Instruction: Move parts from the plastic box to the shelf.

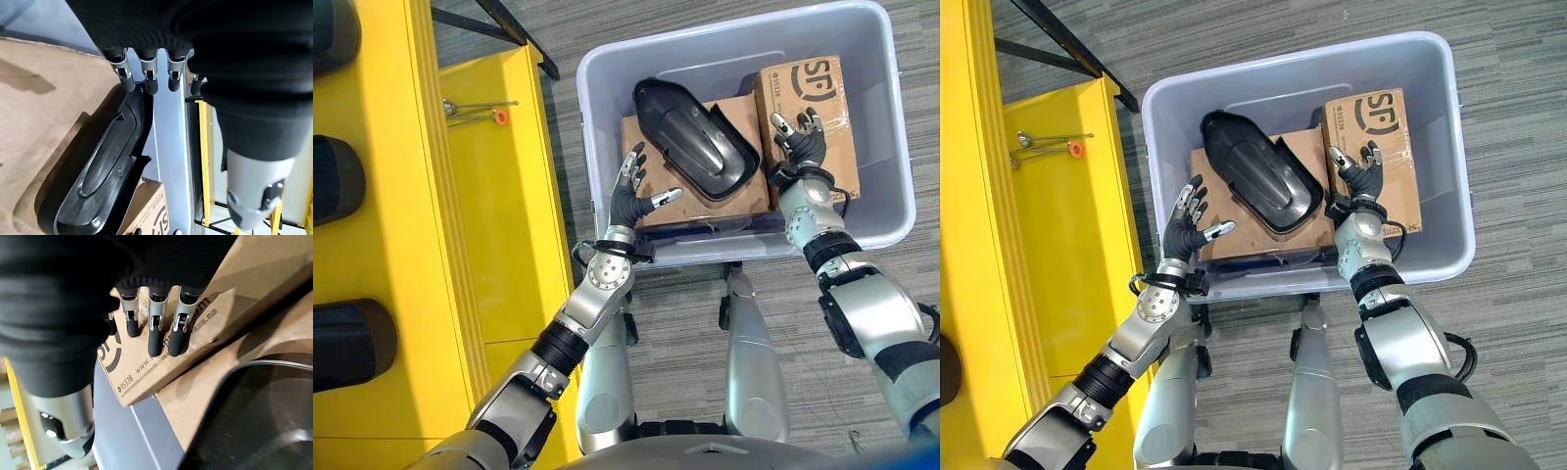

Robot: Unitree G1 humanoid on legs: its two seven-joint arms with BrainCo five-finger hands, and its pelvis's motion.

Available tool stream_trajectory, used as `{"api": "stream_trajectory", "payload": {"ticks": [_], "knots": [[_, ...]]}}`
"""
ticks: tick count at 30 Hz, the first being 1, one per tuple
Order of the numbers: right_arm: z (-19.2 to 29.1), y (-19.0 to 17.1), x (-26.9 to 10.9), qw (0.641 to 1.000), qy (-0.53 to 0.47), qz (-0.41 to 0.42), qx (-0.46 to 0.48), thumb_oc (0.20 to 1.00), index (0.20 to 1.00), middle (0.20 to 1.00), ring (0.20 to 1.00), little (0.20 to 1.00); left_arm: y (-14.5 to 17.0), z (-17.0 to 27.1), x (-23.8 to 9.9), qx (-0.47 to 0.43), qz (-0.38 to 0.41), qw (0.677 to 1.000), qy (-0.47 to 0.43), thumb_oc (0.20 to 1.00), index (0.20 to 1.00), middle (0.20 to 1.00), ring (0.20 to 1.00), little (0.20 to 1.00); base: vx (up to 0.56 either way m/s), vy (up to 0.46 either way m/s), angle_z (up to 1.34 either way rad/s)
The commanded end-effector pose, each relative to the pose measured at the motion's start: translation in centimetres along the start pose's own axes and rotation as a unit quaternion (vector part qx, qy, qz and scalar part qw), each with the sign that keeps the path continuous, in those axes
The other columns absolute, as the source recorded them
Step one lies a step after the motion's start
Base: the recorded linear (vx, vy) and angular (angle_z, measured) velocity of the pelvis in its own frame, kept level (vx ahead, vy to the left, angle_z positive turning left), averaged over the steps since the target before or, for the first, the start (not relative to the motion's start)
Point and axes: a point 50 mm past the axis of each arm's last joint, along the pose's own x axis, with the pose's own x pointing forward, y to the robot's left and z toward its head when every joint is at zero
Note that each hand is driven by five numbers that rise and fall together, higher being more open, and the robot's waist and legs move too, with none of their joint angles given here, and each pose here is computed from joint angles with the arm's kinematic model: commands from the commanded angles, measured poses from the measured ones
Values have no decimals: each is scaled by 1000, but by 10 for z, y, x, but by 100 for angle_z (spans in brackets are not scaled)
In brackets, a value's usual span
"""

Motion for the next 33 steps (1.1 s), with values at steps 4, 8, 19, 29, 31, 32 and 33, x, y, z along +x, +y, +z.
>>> {"api": "stream_trajectory", "payload": {"ticks": [4,8,19,29,31,32,33], "knots": [[-28,41,-22,996,28,86,9,1000,1000,1000,1000,1000,-3,18,1,-14,-4,999,-49,1000,1000,1000,1000,1000,-2,4,2],[-1,60,-29,989,-41,137,33,1000,1000,1000,1000,1000,6,21,0,-7,15,998,-58,1000,1000,1000,1000,1000,0,0,0],[27,81,-40,972,-101,201,62,1000,1000,1000,1000,1000,14,24,-2,-4,30,997,-66,1000,1000,1000,1000,1000,0,0,0],[26,85,-33,976,-93,198,21,1000,1000,1000,1000,1000,16,24,-7,-4,27,997,-69,1000,1000,1000,1000,1000,0,0,0],[27,82,-27,980,-88,180,22,1000,1000,1000,1000,1000,17,23,-7,-6,28,997,-67,1000,1000,1000,1000,1000,0,0,0],[27,80,-24,982,-85,169,21,1000,1000,1000,1000,1000,16,23,-8,-9,27,997,-66,1000,1000,1000,1000,1000,0,0,0],[27,79,-22,983,-82,164,19,1000,1000,1000,1000,1000,16,22,-8,-9,27,997,-65,1000,1000,1000,1000,1000,0,0,0]]}}
